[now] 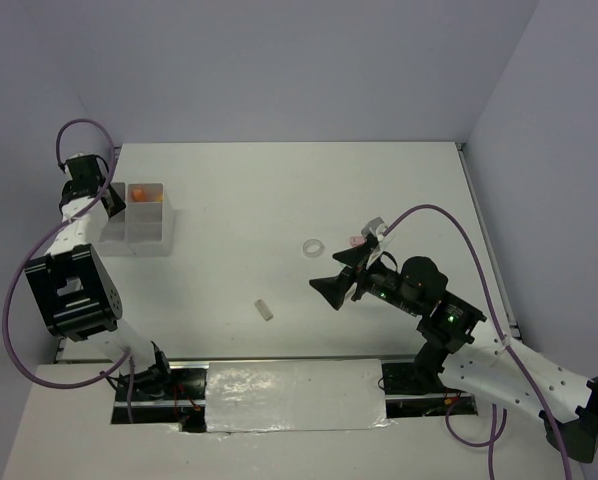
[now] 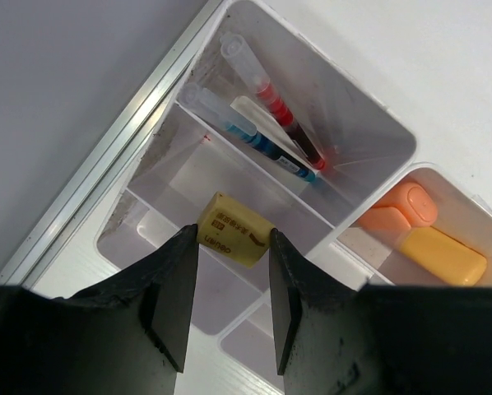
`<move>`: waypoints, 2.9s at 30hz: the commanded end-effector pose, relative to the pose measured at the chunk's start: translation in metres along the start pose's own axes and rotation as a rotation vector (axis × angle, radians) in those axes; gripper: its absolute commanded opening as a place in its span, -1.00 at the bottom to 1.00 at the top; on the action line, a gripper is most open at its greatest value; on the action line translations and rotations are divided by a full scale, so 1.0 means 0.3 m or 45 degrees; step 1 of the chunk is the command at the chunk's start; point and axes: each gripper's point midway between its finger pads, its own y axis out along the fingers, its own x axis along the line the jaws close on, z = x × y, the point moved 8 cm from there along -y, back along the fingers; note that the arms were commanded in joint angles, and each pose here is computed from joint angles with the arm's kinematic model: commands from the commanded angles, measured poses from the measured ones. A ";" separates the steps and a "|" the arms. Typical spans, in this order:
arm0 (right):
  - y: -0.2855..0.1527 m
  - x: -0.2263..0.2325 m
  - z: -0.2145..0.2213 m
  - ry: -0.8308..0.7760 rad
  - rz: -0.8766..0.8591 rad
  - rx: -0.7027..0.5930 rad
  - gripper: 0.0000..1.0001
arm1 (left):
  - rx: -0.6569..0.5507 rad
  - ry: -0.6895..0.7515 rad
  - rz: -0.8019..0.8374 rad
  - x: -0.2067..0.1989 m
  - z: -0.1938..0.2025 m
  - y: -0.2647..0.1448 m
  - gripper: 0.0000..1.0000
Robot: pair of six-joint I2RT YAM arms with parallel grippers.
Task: Sort the stationery into containers
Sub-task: Place the stationery in the storage box, then pick up the stationery from the center of the board, then place the stationery in the storage box.
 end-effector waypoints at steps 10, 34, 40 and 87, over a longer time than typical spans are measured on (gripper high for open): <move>-0.004 0.014 -0.054 -0.026 -0.031 -0.085 0.99 | -0.121 -0.050 -0.001 0.009 -0.061 -0.076 0.73; -0.071 -0.151 -0.073 0.188 0.689 -0.272 0.99 | 0.268 0.330 0.560 -0.460 0.945 -0.838 0.99; -0.069 -0.149 -0.068 0.175 0.664 -0.273 0.99 | 0.278 0.205 0.273 -0.430 1.105 -0.869 0.98; -0.054 -0.131 -0.066 0.142 0.569 -0.244 0.99 | -0.192 -0.550 0.167 -0.256 0.254 -0.532 -1.00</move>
